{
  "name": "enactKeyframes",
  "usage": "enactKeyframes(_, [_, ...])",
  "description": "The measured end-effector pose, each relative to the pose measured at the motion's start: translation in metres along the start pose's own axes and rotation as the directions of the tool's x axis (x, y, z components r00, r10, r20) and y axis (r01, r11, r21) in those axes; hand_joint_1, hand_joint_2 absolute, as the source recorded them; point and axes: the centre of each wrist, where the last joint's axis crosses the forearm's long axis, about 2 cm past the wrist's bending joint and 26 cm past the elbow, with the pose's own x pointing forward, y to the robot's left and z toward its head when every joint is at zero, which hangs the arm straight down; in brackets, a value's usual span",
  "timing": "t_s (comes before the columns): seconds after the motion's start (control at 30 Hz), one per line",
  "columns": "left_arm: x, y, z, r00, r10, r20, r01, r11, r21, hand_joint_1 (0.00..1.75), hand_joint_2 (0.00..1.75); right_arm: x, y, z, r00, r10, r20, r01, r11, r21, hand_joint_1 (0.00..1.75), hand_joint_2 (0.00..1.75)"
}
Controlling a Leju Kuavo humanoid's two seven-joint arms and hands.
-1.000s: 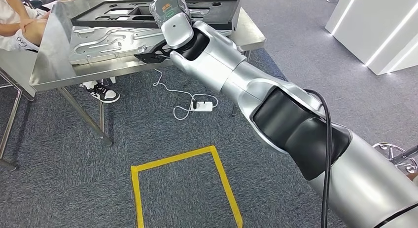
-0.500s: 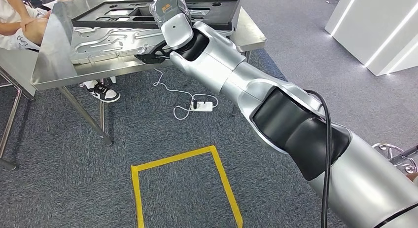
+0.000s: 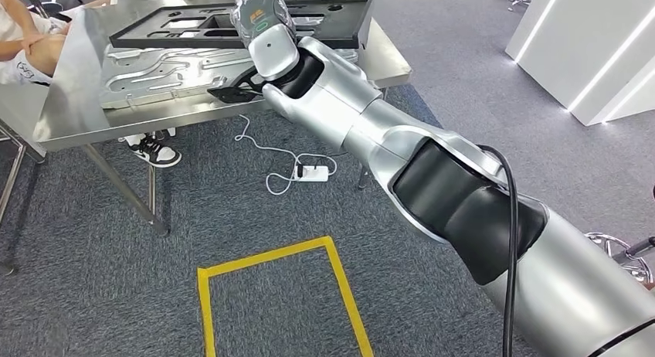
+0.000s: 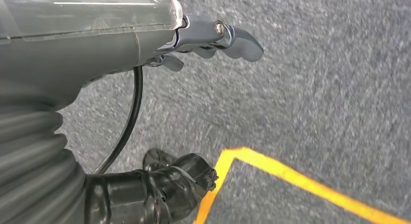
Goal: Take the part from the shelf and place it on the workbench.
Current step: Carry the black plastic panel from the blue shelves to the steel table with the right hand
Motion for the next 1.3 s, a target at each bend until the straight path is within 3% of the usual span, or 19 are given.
enactKeyframes(0.37, [0.002, 0.004, -0.001, 1.000, 0.011, 0.011, -0.011, 1.000, 0.005, 0.00, 1.75, 0.007, 0.012, 0.000, 1.000, -0.008, 0.026, 0.008, 1.000, 0.023, 1.75, 1.75])
enactKeyframes(0.57, [-0.002, -0.003, 0.001, 1.000, 0.019, 0.011, -0.018, 1.000, -0.021, 0.00, 1.75, 0.018, 0.058, 0.001, 0.998, -0.028, 0.051, 0.021, 0.992, 0.120, 1.75, 1.75])
enactKeyframes(0.9, [-0.004, -0.002, 0.001, 1.000, -0.006, 0.029, 0.007, 0.999, -0.033, 0.00, 1.75, -0.002, 0.013, 0.000, 1.000, -0.013, 0.011, 0.013, 1.000, 0.019, 1.75, 1.75])
enactKeyframes(1.3, [-0.003, 0.001, 0.001, 0.999, -0.033, 0.042, 0.035, 0.999, -0.034, 0.00, 1.75, -0.009, 0.002, 0.002, 1.000, 0.000, -0.008, -0.001, 1.000, -0.024, 1.75, 1.75])
